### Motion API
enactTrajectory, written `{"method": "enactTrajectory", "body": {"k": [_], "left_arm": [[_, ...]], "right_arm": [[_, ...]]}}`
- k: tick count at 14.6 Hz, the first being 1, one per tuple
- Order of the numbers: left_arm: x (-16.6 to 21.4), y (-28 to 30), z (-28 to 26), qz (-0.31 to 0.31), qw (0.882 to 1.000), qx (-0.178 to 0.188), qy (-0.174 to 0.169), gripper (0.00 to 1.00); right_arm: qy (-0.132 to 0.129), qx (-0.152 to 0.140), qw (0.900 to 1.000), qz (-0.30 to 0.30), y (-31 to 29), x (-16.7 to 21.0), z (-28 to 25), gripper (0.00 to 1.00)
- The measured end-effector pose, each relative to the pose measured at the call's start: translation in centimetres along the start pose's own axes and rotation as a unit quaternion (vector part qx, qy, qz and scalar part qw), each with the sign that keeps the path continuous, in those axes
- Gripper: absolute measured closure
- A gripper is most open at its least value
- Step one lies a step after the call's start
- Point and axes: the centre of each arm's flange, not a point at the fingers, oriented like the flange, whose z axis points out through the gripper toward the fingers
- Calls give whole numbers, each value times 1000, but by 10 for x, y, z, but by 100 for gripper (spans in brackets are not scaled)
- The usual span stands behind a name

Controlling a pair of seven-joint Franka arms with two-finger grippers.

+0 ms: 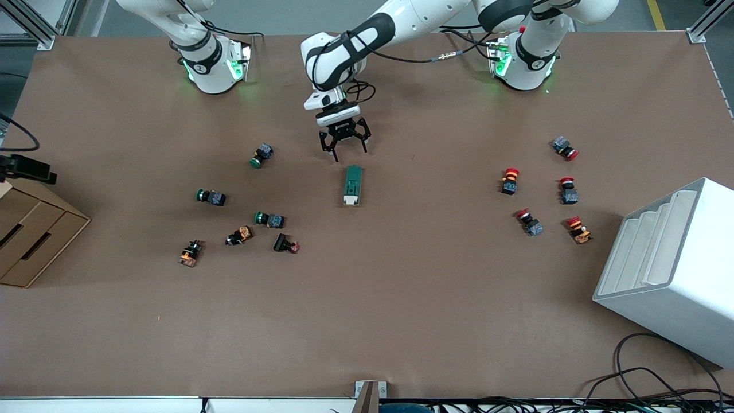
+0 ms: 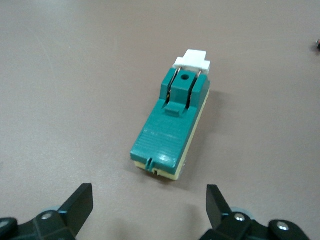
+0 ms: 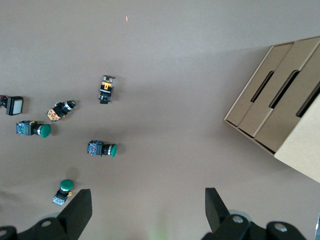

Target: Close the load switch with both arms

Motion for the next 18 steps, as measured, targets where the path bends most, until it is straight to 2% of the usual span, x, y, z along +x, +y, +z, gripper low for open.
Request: {"method": "enactTrajectory", "body": {"k": [3, 5, 9, 13, 18], "left_arm": [[14, 7, -13, 26, 999, 19, -41, 0], [37, 12, -26, 33, 997, 27, -67, 0], [116, 16, -50, 40, 991, 48, -116, 0], [200, -6, -78, 108, 975, 78, -179, 0], [312, -50, -101, 123, 961, 81, -235, 0]], "right_arm": [[13, -2, 1000, 0, 0, -2, -15, 0], [12, -2, 1000, 0, -1, -2, -16, 0], [-22, 2, 1000, -4, -6, -6, -6, 0], [-31, 5, 999, -14, -17, -6, -5, 0], [-36, 48, 998, -10, -13, -8, 3, 0]]}}
